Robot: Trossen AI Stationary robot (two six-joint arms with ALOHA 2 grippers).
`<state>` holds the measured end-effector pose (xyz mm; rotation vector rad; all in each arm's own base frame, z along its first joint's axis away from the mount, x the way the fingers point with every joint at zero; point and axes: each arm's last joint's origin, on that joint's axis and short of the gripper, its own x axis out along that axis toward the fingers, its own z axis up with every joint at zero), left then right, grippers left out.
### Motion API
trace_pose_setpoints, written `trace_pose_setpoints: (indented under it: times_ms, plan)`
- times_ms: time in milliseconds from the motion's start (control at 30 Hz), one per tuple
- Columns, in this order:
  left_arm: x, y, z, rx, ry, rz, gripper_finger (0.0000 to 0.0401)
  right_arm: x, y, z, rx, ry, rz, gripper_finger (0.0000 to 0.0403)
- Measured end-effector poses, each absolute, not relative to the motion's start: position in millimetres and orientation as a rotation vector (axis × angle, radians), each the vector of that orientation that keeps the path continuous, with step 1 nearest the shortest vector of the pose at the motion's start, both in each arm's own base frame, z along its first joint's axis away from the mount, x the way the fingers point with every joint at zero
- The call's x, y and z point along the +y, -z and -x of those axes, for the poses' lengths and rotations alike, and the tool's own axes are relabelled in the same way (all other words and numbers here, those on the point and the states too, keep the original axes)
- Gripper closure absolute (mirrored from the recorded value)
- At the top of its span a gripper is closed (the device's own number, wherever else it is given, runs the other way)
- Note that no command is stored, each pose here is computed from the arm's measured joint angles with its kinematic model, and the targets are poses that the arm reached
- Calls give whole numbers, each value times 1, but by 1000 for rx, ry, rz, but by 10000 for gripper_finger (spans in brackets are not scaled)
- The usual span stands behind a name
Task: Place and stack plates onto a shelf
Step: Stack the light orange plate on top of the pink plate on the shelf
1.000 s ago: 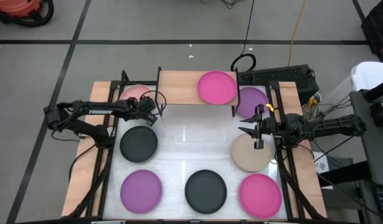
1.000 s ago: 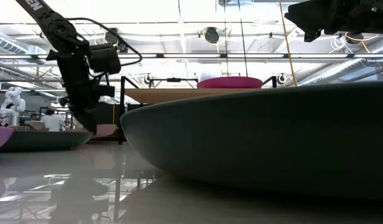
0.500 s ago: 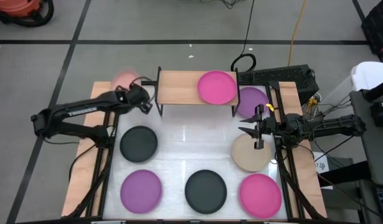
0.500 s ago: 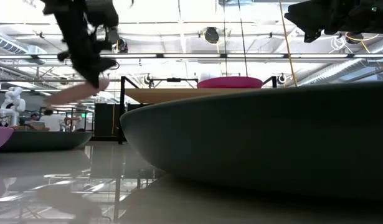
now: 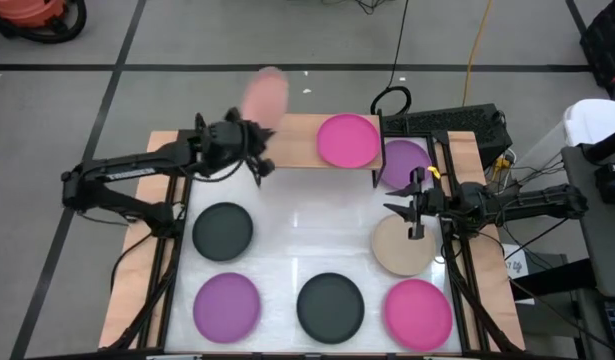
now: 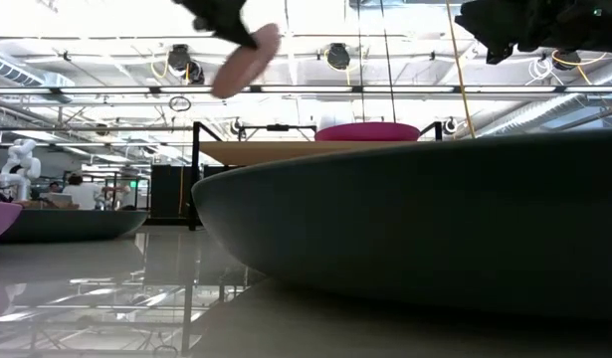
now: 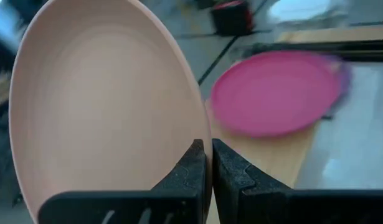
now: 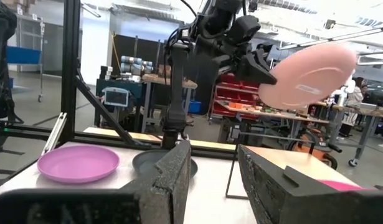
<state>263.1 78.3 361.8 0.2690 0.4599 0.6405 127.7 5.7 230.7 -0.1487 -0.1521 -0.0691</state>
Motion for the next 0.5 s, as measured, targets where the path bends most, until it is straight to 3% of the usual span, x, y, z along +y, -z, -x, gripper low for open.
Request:
trace_pose_setpoints:
  times_ms: [200, 500]
  plan:
    - [87, -358, -327, 462, -466, -401, 390, 6, -232, -127, -169, 71, 151, 284]
    - [103, -324, -401, 553, -317, -529, 388, 6, -232, -127, -169, 69, 154, 284]
